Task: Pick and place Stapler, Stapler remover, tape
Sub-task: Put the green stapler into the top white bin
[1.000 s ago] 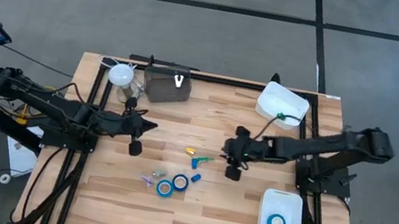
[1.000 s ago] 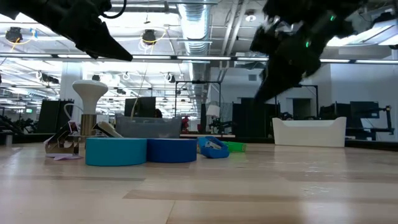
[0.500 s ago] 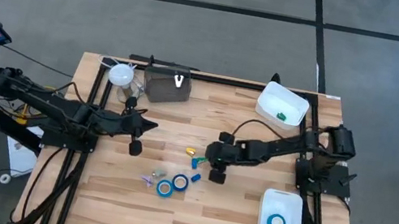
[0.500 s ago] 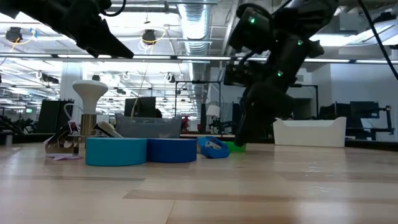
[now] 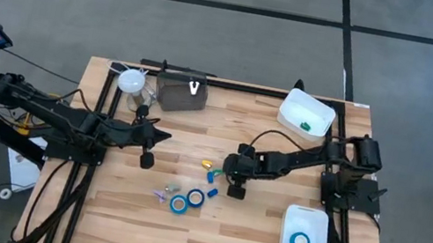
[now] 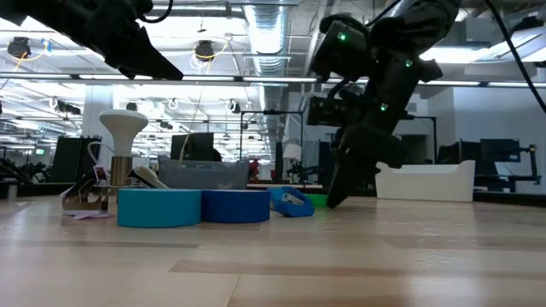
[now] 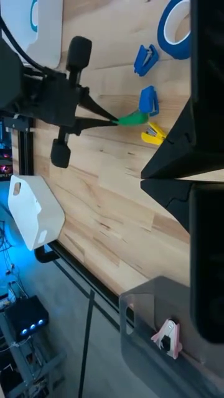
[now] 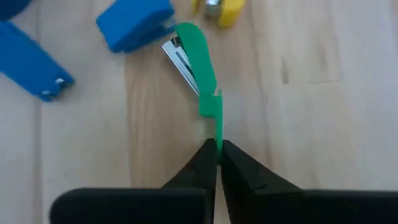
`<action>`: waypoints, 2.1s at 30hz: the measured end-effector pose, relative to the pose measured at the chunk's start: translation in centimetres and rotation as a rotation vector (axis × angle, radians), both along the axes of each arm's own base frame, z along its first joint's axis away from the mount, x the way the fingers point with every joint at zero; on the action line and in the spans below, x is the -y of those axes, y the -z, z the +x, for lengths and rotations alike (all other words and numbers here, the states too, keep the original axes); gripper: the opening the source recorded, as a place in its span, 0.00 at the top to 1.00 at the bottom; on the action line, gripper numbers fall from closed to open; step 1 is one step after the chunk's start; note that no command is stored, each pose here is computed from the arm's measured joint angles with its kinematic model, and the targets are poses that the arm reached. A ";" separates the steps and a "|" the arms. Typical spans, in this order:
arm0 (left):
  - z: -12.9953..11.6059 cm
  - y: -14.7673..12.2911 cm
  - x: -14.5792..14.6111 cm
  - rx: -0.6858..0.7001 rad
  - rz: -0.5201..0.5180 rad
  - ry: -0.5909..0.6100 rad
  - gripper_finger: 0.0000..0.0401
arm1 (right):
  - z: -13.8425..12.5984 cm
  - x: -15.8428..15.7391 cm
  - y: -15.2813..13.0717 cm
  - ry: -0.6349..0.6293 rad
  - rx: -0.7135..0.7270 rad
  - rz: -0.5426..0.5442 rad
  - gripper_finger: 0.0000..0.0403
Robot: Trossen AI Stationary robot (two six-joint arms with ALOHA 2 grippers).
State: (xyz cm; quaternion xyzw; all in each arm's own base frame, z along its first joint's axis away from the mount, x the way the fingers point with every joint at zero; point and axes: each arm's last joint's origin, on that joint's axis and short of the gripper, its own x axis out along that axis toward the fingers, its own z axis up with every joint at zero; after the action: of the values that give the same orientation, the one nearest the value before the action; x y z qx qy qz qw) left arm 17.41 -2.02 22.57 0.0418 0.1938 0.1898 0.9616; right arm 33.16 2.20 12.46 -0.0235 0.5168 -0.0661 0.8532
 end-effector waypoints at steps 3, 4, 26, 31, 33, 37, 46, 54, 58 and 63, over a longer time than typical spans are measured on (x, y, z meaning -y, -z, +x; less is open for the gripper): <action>0.0 0.0 0.0 0.000 0.000 0.000 0.99 | -0.1 0.1 -0.7 0.008 0.019 -0.006 0.98; 0.0 0.0 0.0 0.000 0.000 0.000 0.99 | -0.1 0.3 -1.1 0.012 0.032 -0.006 0.99; 0.0 0.0 0.0 0.003 -0.007 -0.003 0.99 | -12.0 8.3 -13.6 0.539 -0.004 -0.245 1.00; 0.0 0.0 0.0 0.004 -0.007 -0.003 0.99 | -15.1 10.4 -15.0 0.679 -0.017 -0.246 1.00; 0.0 0.0 0.0 0.004 -0.007 -0.002 0.99 | -16.0 11.2 -15.1 0.739 -0.032 -0.244 1.00; 0.0 0.0 0.0 0.004 -0.007 -0.003 0.99 | -17.5 13.1 -14.8 0.882 -0.085 -0.226 1.00; 0.0 0.0 0.0 0.007 -0.008 -0.003 0.99 | -18.4 16.8 -11.4 1.031 -0.265 -0.188 1.00; 0.0 0.0 0.0 0.007 -0.008 -0.003 0.99 | -17.5 19.9 -8.3 1.064 -0.303 -0.077 1.00; 0.0 0.0 0.0 0.007 -0.008 -0.003 0.99 | -17.1 21.1 -6.6 1.075 -0.343 -0.060 1.00; 0.0 0.0 0.0 0.006 -0.008 -0.002 0.99 | -16.9 22.1 -4.9 1.092 -0.384 -0.040 1.00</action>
State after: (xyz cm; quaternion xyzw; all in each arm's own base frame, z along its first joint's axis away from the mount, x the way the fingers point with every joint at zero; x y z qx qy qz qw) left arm 17.42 -2.03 22.60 0.0373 0.1914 0.1903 0.9622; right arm 16.28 -19.94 17.40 0.2188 0.5981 -0.5012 0.5858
